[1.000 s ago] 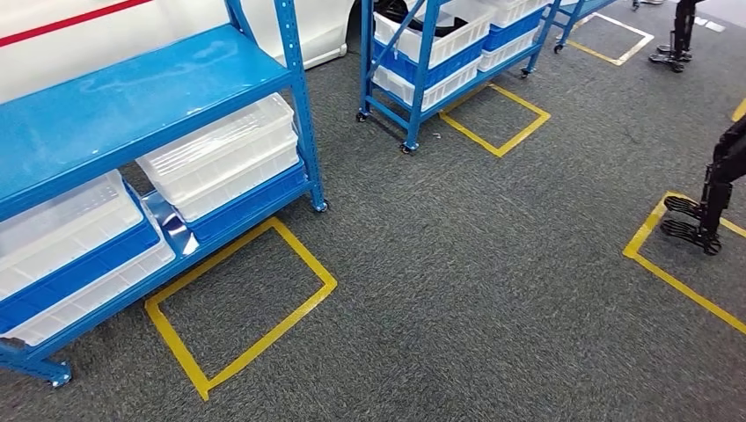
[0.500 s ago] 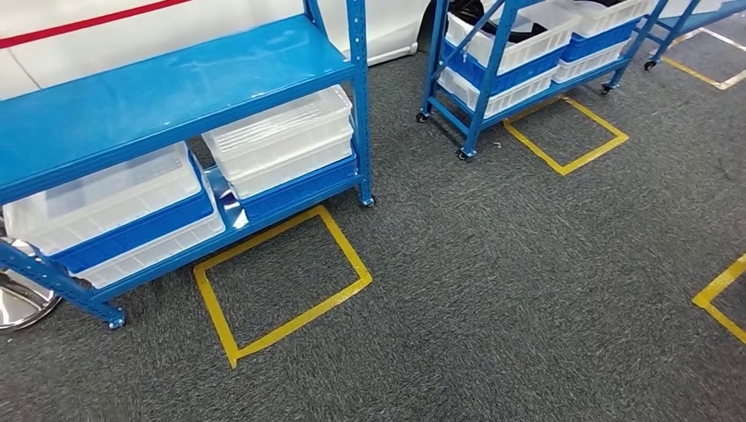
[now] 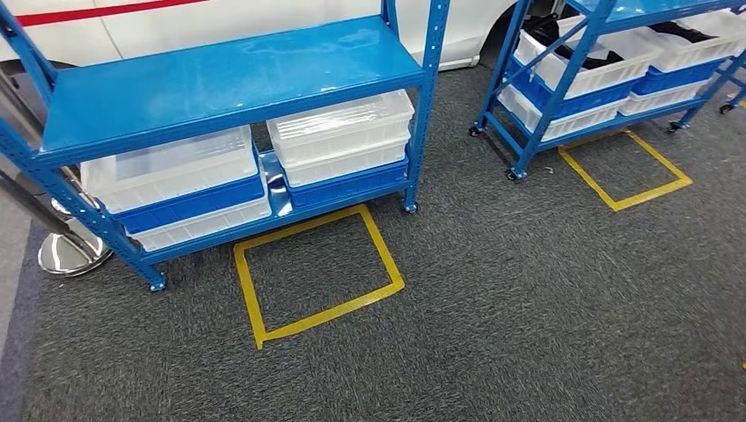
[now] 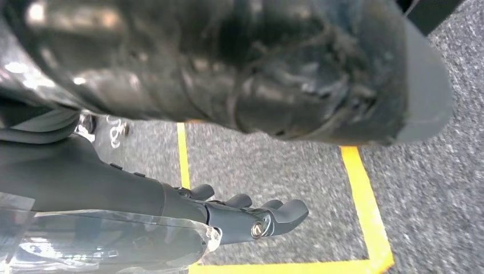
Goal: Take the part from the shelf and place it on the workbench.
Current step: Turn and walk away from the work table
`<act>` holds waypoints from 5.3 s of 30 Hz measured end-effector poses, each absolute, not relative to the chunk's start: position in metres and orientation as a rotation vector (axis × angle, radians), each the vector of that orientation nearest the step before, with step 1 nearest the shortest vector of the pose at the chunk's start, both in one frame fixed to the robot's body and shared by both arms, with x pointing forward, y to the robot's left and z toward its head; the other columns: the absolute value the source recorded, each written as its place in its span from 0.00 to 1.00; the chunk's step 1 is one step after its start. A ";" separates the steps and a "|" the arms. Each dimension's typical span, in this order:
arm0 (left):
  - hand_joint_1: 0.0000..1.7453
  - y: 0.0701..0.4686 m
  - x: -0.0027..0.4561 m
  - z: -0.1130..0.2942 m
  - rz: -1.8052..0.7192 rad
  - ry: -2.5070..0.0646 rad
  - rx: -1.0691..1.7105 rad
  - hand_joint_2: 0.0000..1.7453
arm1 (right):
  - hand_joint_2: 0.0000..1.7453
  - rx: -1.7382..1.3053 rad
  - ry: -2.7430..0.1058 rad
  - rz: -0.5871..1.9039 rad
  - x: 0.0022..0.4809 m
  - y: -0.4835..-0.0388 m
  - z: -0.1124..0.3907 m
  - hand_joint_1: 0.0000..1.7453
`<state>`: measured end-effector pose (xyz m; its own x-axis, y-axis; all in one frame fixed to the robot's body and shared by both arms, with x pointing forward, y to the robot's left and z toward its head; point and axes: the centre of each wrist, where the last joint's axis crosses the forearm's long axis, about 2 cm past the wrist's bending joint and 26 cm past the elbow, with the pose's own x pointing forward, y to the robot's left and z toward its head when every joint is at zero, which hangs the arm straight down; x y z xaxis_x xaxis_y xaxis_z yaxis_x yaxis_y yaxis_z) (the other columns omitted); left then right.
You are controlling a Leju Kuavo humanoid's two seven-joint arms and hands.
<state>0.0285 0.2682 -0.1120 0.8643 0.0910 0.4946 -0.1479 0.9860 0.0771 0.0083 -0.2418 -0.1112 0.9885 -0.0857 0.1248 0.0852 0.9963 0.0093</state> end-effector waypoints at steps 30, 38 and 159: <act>0.00 0.263 0.024 -0.112 0.150 -0.485 0.060 0.00 | 0.00 -0.001 -0.121 -0.125 0.006 -0.245 -0.111 0.00; 0.00 0.263 0.026 -0.112 0.150 -0.490 0.057 0.00 | 0.00 -0.005 -0.121 -0.128 0.005 -0.246 -0.111 0.00; 0.00 0.270 0.029 -0.111 0.131 -0.406 0.132 1.00 | 0.25 -0.007 -0.109 -0.144 0.022 -0.227 -0.107 0.00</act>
